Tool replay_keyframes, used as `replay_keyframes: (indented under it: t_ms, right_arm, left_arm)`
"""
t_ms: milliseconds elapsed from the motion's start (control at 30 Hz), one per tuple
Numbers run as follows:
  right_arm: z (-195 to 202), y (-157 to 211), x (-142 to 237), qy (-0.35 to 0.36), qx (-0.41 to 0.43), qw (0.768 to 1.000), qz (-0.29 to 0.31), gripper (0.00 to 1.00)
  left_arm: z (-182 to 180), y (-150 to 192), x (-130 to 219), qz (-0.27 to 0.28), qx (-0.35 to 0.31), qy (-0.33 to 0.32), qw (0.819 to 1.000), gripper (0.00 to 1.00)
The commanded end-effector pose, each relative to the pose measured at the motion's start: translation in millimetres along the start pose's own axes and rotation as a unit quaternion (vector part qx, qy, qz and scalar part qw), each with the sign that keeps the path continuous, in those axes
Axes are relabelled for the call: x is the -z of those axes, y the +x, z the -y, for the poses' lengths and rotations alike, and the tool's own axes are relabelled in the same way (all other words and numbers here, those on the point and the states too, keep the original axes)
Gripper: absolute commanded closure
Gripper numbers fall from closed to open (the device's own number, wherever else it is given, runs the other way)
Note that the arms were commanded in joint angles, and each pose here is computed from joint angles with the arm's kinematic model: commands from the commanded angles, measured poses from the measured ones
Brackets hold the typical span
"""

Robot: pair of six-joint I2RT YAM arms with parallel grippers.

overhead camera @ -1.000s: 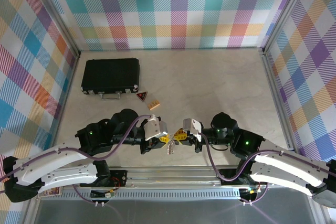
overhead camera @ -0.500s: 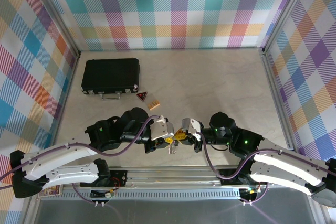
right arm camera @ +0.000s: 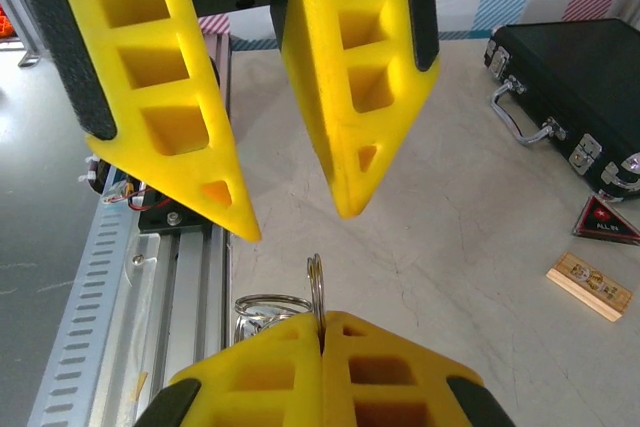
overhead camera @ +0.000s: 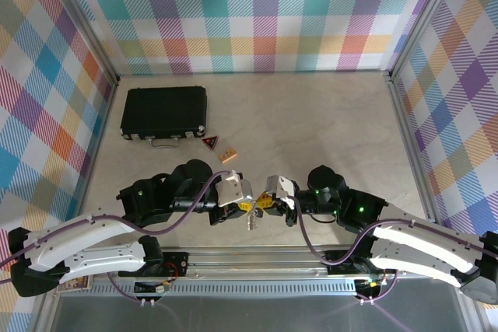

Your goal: Put the keys on the keyring

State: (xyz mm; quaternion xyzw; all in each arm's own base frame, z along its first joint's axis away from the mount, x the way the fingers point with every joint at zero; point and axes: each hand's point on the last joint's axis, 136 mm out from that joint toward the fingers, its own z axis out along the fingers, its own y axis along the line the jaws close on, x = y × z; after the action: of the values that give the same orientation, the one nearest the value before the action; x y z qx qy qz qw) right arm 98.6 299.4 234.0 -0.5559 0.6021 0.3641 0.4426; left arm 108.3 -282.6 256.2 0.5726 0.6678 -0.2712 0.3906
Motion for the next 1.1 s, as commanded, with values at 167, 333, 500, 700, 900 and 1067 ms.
replay_keyframes:
  t_ms: [167, 333, 500, 700, 900, 1067]
  right_arm:
    - [-3, -29, 4, -0.010, 0.019, 0.999, 0.040, 1.00]
    - [-5, -30, 5, -0.013, 0.018, 0.999, 0.042, 1.00]
    - [-5, -29, 4, -0.017, 0.017, 0.999, 0.041, 1.00]
    - [-8, -31, 3, -0.026, 0.015, 0.998, 0.047, 1.00]
    - [-9, -32, 3, -0.027, 0.014, 0.998, 0.048, 1.00]
    - [-9, -33, 6, -0.025, 0.016, 0.998, 0.052, 1.00]
  left_arm:
    - [-1, -10, -5, 0.003, -0.009, 0.004, 1.000, 0.71]
    - [-1, -11, -8, 0.006, -0.008, 0.007, 1.000, 0.74]
    - [1, -15, -9, 0.017, -0.006, 0.014, 1.000, 0.91]
    - [4, -17, -12, 0.027, 0.000, 0.023, 0.999, 0.84]
    - [8, -21, -11, 0.045, 0.000, 0.033, 0.998, 0.97]
    - [10, -17, -10, 0.036, 0.001, 0.038, 0.999, 1.00]
